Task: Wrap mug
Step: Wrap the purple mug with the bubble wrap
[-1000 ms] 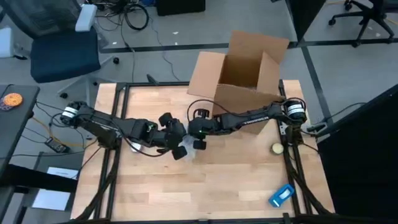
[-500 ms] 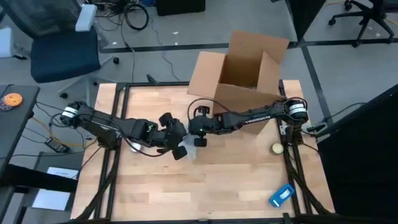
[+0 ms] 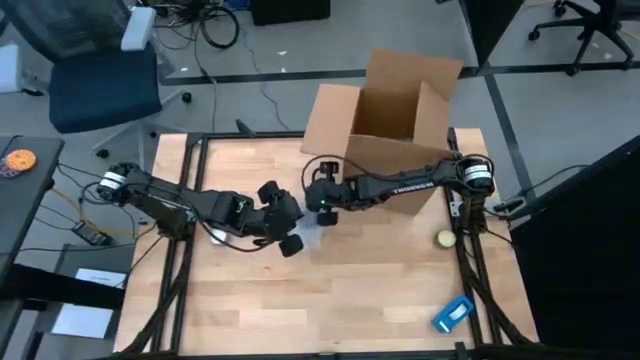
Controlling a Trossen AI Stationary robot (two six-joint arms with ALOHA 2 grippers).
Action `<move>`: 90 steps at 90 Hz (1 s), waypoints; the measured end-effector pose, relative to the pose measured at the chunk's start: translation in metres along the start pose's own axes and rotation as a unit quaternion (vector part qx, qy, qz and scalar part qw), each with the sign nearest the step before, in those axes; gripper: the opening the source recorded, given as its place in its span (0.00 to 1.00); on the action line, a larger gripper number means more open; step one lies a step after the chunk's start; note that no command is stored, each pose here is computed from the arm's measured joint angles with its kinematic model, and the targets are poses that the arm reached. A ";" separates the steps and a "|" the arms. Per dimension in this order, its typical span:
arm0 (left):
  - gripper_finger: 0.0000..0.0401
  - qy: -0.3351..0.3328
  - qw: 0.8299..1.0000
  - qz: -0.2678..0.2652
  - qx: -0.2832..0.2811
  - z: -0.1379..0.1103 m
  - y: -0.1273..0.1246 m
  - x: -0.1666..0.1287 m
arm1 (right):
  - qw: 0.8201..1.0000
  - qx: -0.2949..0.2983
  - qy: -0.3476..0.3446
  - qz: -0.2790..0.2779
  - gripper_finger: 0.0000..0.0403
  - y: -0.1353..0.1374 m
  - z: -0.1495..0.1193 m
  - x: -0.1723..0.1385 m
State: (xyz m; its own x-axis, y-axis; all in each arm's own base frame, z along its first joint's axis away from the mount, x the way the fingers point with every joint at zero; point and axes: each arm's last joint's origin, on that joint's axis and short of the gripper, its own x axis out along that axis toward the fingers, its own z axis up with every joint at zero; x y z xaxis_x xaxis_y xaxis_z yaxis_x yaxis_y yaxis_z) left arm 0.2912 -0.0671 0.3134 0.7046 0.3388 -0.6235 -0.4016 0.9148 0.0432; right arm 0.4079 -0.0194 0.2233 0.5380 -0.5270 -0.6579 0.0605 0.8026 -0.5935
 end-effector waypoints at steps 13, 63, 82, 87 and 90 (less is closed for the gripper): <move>0.00 -0.001 1.000 0.000 0.000 0.000 0.000 0.000 | 0.998 -0.054 0.006 -0.022 0.13 0.004 0.001 -0.003; 0.00 -0.013 1.000 0.006 -0.006 0.002 0.000 0.000 | 0.998 -0.054 -0.015 -0.018 0.13 0.010 0.008 -0.048; 0.00 -0.008 1.000 0.009 -0.002 -0.003 0.000 0.003 | 0.998 -0.020 -0.013 0.058 0.13 0.014 0.001 -0.079; 0.00 -0.008 1.000 0.009 -0.002 -0.003 0.000 0.004 | 0.996 0.003 -0.008 0.092 0.13 0.015 -0.001 -0.085; 0.00 -0.007 1.000 0.009 -0.002 -0.004 0.000 0.004 | 0.993 0.018 -0.003 0.113 0.14 0.016 -0.003 -0.087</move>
State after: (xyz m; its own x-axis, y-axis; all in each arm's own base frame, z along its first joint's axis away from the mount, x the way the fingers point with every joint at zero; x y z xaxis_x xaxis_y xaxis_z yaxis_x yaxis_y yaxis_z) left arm 0.2919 -0.0669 0.3082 0.7059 0.3583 -0.6110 -0.4164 0.9077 0.0513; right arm 0.3598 0.0384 0.2699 0.5459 -0.3306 -0.7699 -0.0329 0.9097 -0.4139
